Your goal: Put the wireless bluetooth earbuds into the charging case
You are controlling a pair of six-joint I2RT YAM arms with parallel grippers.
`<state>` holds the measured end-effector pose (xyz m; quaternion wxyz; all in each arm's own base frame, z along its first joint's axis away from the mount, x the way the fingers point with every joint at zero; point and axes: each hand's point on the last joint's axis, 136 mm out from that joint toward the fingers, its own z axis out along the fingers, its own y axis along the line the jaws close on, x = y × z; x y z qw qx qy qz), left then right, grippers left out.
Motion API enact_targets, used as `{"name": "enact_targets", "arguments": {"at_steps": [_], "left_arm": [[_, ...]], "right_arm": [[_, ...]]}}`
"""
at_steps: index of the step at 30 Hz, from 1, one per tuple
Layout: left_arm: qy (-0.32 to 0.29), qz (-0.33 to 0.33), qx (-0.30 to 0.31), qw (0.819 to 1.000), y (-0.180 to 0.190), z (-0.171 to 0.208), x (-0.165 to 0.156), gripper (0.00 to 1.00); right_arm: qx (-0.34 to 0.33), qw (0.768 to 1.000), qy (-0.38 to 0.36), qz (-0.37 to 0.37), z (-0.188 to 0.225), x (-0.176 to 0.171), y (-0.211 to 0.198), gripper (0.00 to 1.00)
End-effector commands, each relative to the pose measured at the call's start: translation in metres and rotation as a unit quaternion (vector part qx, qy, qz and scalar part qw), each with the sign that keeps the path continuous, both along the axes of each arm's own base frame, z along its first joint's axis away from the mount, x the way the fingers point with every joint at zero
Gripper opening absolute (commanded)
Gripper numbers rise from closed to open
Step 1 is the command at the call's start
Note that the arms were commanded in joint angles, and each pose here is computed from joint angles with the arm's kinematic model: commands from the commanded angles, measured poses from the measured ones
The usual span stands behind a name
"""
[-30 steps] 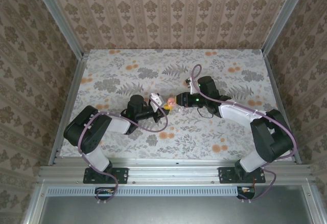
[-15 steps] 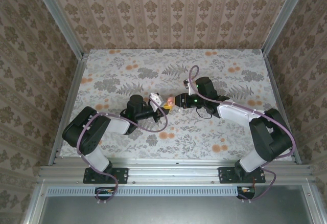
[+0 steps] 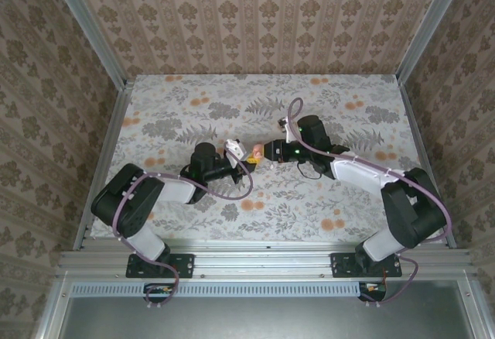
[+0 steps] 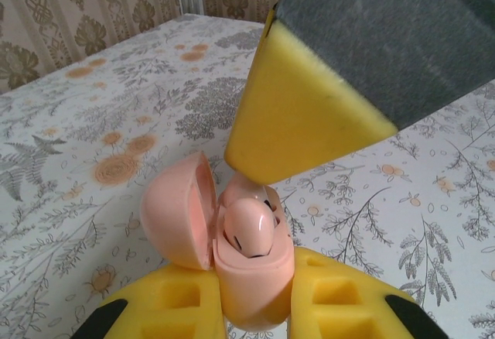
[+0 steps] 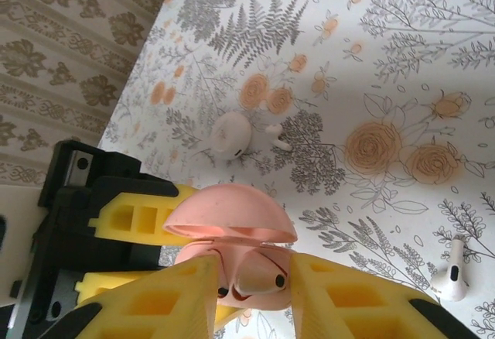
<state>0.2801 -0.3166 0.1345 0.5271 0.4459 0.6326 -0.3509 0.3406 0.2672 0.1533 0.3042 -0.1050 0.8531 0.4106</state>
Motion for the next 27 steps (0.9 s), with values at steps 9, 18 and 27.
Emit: {"name": "enact_targets", "arguments": {"at_steps": [9, 18, 27], "left_arm": [[-0.015, -0.007, -0.017, 1.000, 0.000, 0.016, -0.006, 0.15], [-0.016, -0.008, -0.016, 1.000, 0.002, 0.019, -0.009, 0.15], [-0.013, -0.010, -0.014, 1.000, 0.003, 0.019, -0.012, 0.15]], "right_arm": [[0.028, 0.999, -0.041, 0.011, 0.031, -0.012, -0.004, 0.31], [0.031, 0.998, -0.049, 0.017, 0.031, -0.016, -0.005, 0.32], [0.040, 0.996, -0.077, 0.023, 0.047, -0.022, -0.007, 0.31]]}}
